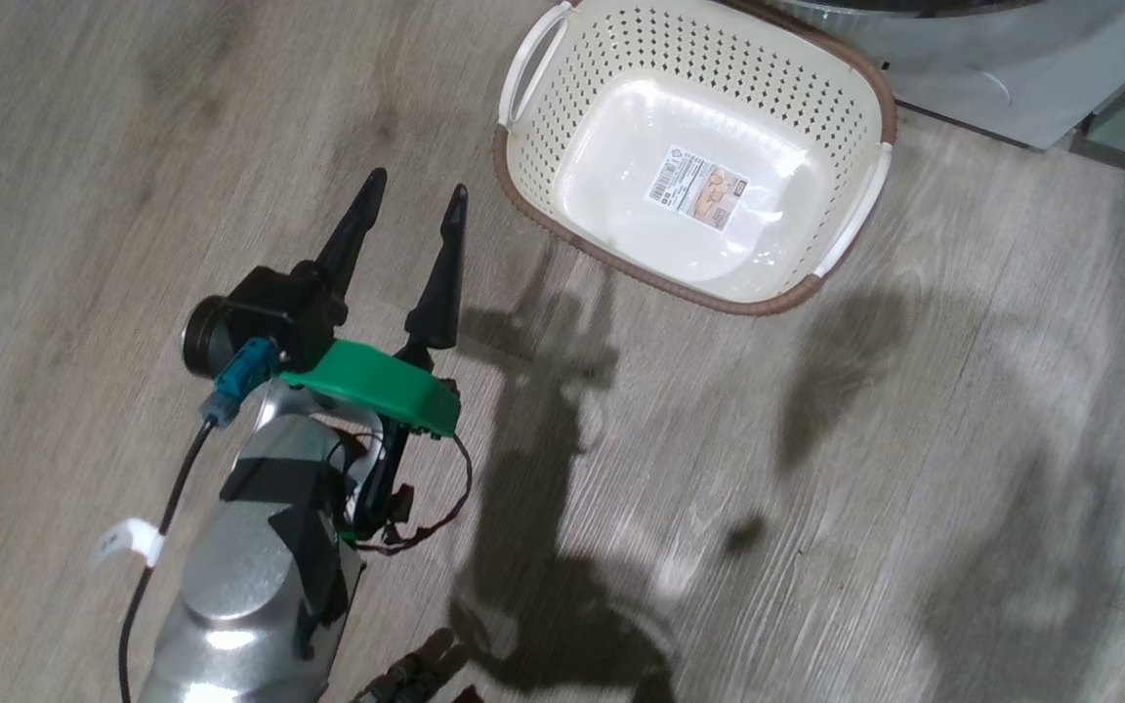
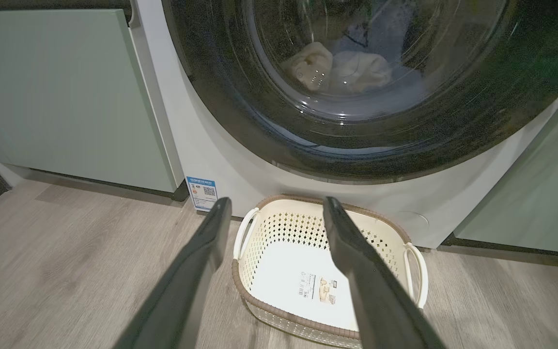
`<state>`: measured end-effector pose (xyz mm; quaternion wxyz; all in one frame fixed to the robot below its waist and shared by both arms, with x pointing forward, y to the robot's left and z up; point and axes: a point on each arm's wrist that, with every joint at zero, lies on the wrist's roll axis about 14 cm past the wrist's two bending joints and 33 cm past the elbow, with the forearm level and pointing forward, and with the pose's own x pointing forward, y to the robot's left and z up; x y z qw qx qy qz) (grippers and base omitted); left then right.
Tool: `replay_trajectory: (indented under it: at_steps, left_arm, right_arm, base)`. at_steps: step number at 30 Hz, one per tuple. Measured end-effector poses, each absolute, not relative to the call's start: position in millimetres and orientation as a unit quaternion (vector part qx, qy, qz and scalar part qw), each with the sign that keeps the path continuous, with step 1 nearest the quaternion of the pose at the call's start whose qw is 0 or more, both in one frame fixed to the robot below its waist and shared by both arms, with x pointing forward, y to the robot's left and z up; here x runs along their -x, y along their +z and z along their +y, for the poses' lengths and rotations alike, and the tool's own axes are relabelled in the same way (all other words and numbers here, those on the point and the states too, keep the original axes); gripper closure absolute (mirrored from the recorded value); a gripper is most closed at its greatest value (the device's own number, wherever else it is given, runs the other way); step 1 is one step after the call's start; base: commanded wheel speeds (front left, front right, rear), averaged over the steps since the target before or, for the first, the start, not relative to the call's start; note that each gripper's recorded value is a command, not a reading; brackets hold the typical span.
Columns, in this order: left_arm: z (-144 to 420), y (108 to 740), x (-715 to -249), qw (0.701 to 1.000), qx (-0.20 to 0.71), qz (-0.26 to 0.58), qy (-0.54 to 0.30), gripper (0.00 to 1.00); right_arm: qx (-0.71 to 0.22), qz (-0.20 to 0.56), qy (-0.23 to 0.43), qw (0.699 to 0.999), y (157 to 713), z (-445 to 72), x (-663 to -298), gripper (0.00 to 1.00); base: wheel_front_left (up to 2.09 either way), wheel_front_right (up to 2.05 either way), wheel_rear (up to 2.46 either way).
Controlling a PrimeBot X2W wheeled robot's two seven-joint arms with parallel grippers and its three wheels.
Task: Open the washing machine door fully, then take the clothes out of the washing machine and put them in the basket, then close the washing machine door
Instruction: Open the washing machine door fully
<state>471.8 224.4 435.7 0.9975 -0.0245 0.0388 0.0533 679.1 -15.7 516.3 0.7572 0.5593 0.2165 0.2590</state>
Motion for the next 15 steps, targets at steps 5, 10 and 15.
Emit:
replay_trajectory:
  at_steps: [5, 10, 15]
  left_arm:
    - [224.4, 437.5, -475.1, 0.998, 0.024, 0.035, 0.052, 0.00]
    - [224.1, 441.2, -474.7, 0.998, 0.025, 0.031, 0.052, 0.00]
    - [225.7, 449.8, -473.0, 0.998, 0.024, 0.023, 0.054, 0.00]
  right_arm:
    - [-0.556, 0.235, 0.278, 0.747, 515.6, -7.1, -674.2, 1.00]
    - [-0.543, 0.246, 0.306, 0.742, 524.8, 6.9, -663.8, 1.00]
    - [-0.532, 0.262, 0.337, 0.731, 534.0, 22.2, -644.0, 1.00]
  base:
    - [0.00, 0.00, 0.00]
    - [0.00, 0.00, 0.00]
    - [0.00, 0.00, 0.00]
